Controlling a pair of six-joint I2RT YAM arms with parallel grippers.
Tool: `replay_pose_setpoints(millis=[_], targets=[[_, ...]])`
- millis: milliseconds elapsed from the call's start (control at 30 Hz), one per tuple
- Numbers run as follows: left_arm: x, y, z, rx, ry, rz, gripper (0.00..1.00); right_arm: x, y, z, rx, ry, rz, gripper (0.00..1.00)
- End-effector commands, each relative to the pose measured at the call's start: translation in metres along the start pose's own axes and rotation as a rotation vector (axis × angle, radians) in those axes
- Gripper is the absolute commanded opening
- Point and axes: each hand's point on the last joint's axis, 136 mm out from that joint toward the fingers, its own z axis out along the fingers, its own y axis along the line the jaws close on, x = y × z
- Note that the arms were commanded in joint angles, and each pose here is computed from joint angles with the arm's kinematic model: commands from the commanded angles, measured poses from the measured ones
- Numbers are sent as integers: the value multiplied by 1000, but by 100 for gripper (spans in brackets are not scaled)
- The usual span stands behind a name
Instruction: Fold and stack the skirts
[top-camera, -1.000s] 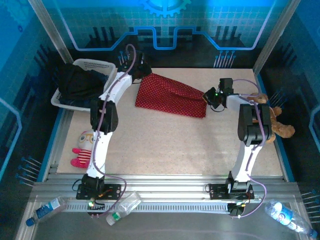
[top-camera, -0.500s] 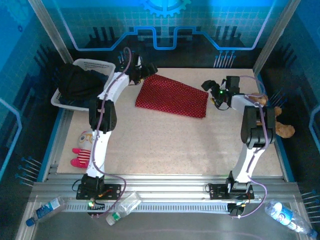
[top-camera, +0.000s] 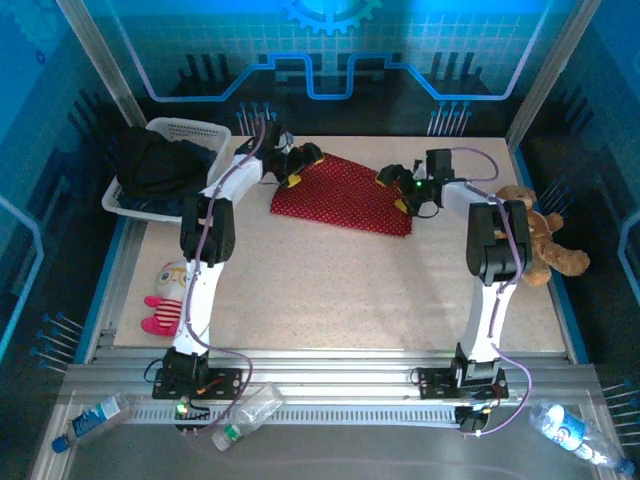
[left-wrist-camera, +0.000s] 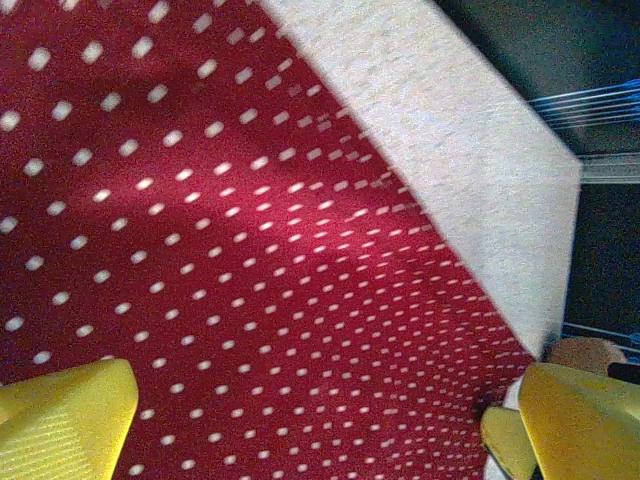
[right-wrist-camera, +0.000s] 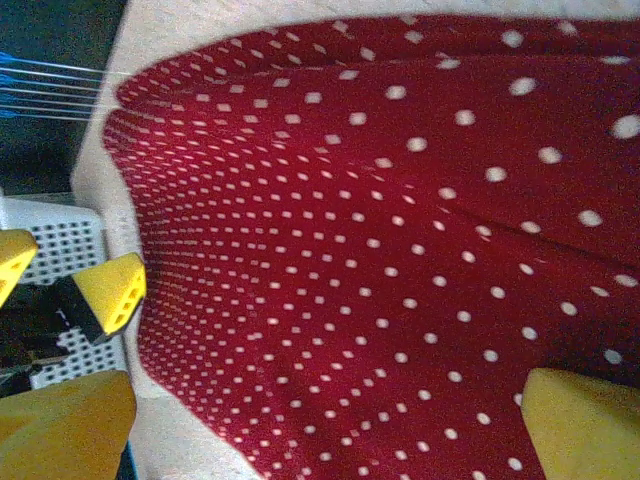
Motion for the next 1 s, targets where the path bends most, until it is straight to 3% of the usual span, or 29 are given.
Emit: replay_pose_setpoints(millis=[0, 267, 467, 800, 967], targets=[[20, 32, 19, -51, 56, -67, 99, 13, -20, 12, 54, 70, 30, 100], [43, 59, 18, -102, 77, -88, 99, 41, -26, 19, 48, 202, -13, 100], [66, 69, -2, -113, 68, -90, 99, 67, -26, 10, 53, 259, -51, 100], [128, 88, -58, -125, 63, -140, 99, 131, -32, -17, 72, 354, -82, 100], [134, 66, -103, -118, 14, -114, 99, 141, -19, -41, 93, 303, -120, 100]])
